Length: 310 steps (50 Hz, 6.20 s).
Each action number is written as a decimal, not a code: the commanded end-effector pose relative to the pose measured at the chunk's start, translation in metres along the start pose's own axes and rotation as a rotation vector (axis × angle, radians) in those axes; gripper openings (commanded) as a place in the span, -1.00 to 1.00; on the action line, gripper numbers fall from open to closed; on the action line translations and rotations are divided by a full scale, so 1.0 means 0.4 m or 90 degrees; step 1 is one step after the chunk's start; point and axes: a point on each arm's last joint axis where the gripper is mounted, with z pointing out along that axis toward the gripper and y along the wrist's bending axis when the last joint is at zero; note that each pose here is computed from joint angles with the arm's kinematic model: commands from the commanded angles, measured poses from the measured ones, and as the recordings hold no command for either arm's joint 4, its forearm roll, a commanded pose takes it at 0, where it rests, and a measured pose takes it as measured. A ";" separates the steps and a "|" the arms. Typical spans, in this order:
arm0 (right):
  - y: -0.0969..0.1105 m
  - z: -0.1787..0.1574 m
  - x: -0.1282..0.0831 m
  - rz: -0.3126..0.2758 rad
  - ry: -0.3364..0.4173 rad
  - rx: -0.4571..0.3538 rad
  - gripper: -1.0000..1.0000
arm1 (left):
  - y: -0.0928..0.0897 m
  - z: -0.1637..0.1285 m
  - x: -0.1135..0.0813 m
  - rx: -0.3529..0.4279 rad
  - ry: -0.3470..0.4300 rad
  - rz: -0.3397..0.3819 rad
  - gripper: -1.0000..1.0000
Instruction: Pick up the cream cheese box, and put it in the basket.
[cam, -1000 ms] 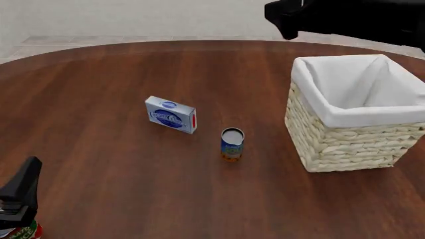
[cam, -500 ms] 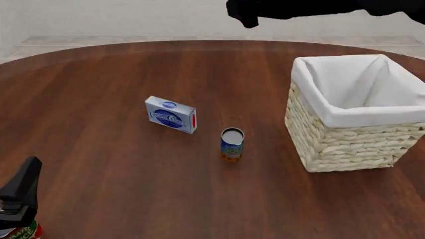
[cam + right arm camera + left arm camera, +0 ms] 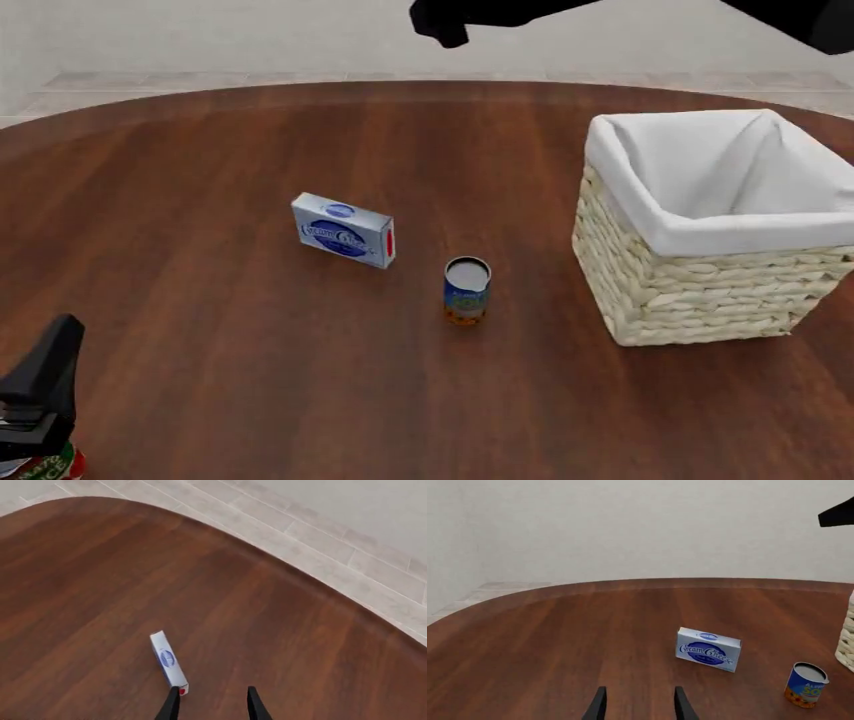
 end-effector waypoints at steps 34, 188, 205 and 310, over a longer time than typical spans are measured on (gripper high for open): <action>0.052 0.215 0.011 -0.011 0.086 -0.036 1.00 | 0.000 0.000 0.000 0.000 0.000 0.000 1.00; 0.170 0.603 0.275 -0.075 0.296 -0.097 1.00 | 0.000 0.000 0.000 0.000 0.000 0.000 1.00; 0.170 0.631 0.314 -0.072 0.312 -0.097 1.00 | 0.000 0.000 0.000 0.000 0.000 0.000 1.00; 0.228 0.714 0.448 -0.078 0.359 -0.114 -1.00 | 0.000 0.000 0.000 0.000 0.000 0.000 1.00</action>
